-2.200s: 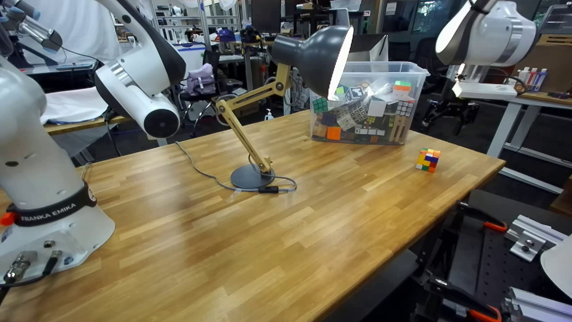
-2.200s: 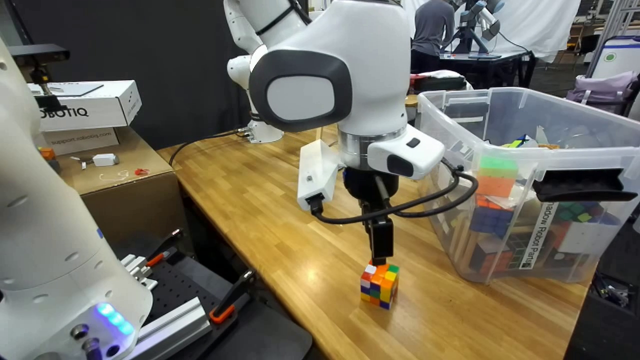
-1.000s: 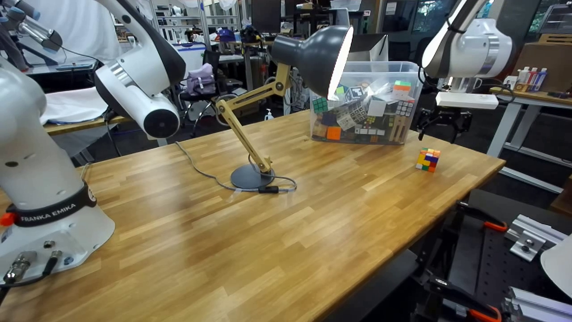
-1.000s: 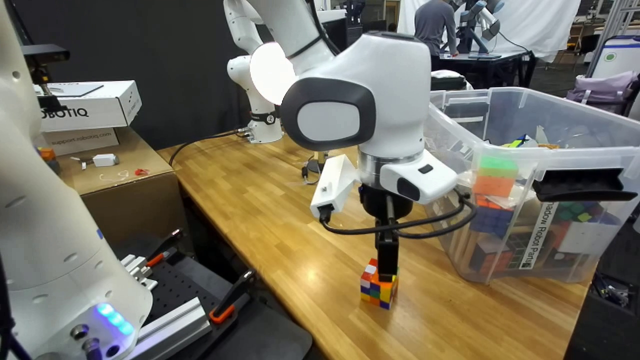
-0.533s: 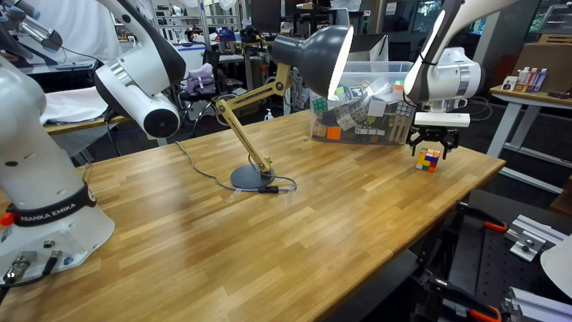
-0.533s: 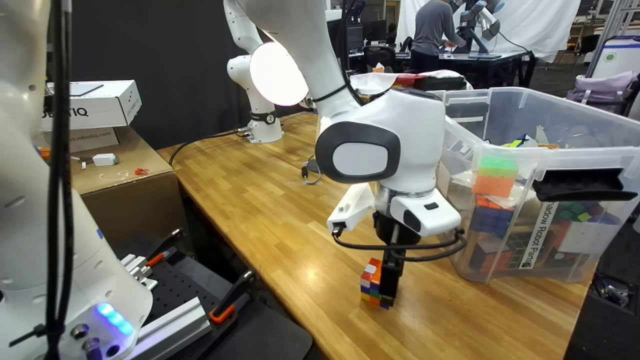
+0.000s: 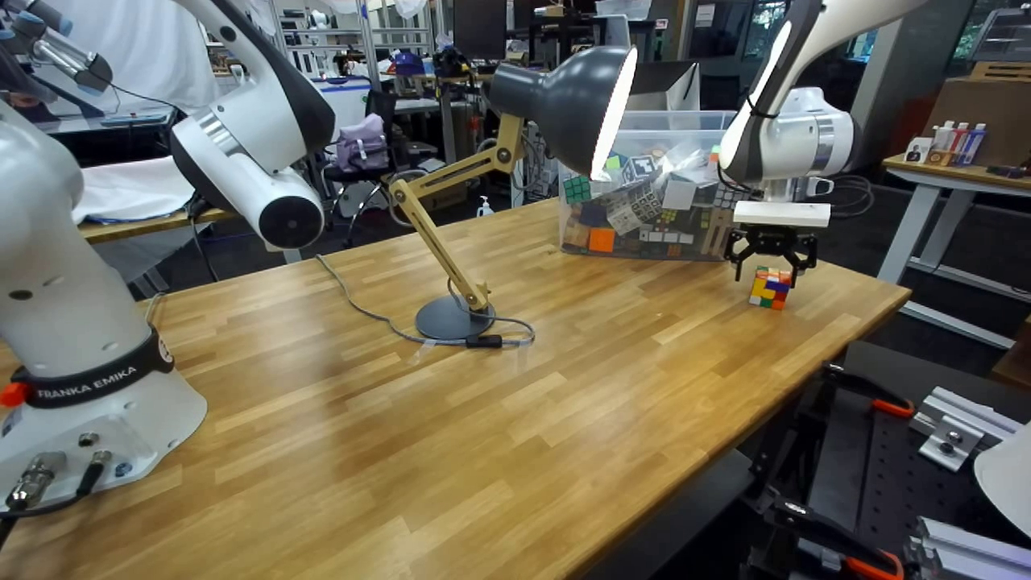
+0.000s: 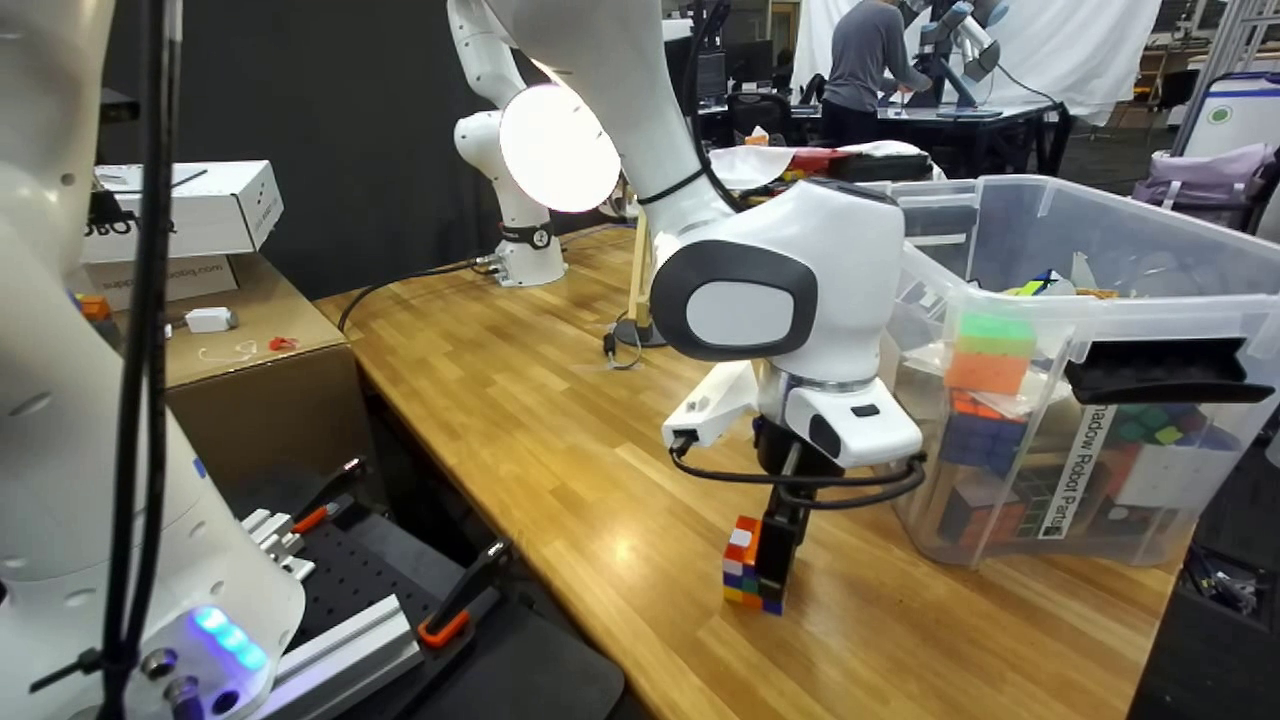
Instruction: Move the Rubik's cube slightly to the left
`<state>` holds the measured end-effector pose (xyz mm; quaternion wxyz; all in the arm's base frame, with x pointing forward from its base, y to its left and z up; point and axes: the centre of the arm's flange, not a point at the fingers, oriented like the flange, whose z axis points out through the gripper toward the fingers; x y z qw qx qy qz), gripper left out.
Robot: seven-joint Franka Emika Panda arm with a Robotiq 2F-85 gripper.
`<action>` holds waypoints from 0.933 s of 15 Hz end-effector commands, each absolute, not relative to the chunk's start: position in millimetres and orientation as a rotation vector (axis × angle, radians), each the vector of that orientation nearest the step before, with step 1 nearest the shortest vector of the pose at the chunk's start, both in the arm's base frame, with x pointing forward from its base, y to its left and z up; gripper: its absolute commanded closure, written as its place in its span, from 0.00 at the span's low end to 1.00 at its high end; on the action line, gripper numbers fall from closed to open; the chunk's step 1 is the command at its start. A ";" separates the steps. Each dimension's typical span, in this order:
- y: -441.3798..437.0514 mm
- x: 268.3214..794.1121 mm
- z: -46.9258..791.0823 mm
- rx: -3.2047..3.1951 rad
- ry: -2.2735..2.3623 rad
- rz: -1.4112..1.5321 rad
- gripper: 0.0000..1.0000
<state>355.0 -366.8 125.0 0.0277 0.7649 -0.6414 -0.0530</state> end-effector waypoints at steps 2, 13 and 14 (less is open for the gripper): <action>-369.3 352.3 125.2 2.330 -2.031 -0.214 0.00; -364.4 350.7 123.7 2.348 -2.033 -0.229 0.26; -364.0 350.9 123.7 2.351 -2.032 -0.225 0.34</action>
